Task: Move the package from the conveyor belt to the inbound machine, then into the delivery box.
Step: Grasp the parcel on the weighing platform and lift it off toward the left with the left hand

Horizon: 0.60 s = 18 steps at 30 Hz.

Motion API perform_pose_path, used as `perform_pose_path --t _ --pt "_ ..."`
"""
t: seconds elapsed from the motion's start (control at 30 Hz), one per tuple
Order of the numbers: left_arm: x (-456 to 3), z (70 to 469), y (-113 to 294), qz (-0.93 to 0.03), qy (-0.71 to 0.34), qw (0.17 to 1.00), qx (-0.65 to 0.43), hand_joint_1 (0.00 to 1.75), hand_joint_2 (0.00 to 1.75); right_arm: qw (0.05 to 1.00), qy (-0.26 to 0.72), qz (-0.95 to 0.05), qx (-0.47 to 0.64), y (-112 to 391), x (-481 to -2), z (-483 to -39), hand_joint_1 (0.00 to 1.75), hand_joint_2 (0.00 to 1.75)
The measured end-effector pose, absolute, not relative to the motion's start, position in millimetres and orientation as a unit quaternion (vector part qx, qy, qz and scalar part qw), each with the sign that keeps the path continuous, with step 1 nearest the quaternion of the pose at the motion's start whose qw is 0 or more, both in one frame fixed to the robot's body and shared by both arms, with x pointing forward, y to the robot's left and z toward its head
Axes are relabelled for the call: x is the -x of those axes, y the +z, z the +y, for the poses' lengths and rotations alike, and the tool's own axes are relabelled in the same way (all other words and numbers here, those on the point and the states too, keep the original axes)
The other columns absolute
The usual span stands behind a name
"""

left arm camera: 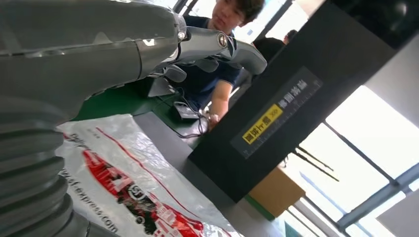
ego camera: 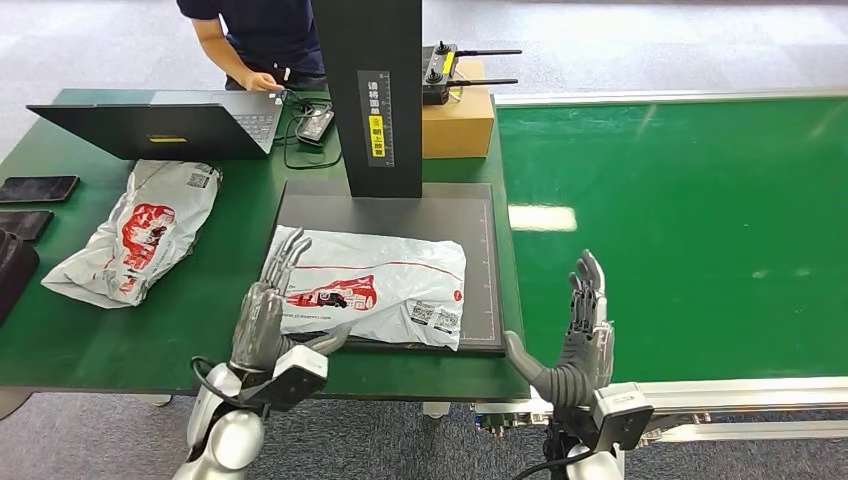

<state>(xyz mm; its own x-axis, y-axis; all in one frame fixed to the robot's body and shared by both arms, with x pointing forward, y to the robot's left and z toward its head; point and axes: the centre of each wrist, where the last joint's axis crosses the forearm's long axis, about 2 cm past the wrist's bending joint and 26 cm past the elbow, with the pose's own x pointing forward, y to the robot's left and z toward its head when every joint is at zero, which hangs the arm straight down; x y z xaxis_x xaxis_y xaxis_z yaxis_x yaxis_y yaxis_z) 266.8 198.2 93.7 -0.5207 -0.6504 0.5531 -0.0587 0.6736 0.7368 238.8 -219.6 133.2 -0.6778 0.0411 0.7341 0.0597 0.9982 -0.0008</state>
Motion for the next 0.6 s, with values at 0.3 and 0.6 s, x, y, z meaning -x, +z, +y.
perform_pose_path --t 0.3,0.6 --pt "-315.6 200.3 94.7 -0.762 -0.435 0.427 -0.219 0.00 1.75 0.413 -0.018 -0.910 0.011 128.3 -238.8 -215.5 0.00 1.75" --pt "-363.3 204.1 93.9 -0.656 -0.566 0.446 -0.224 0.00 1.75 0.418 -0.020 -0.908 0.005 126.4 -244.7 -215.3 0.00 1.75"
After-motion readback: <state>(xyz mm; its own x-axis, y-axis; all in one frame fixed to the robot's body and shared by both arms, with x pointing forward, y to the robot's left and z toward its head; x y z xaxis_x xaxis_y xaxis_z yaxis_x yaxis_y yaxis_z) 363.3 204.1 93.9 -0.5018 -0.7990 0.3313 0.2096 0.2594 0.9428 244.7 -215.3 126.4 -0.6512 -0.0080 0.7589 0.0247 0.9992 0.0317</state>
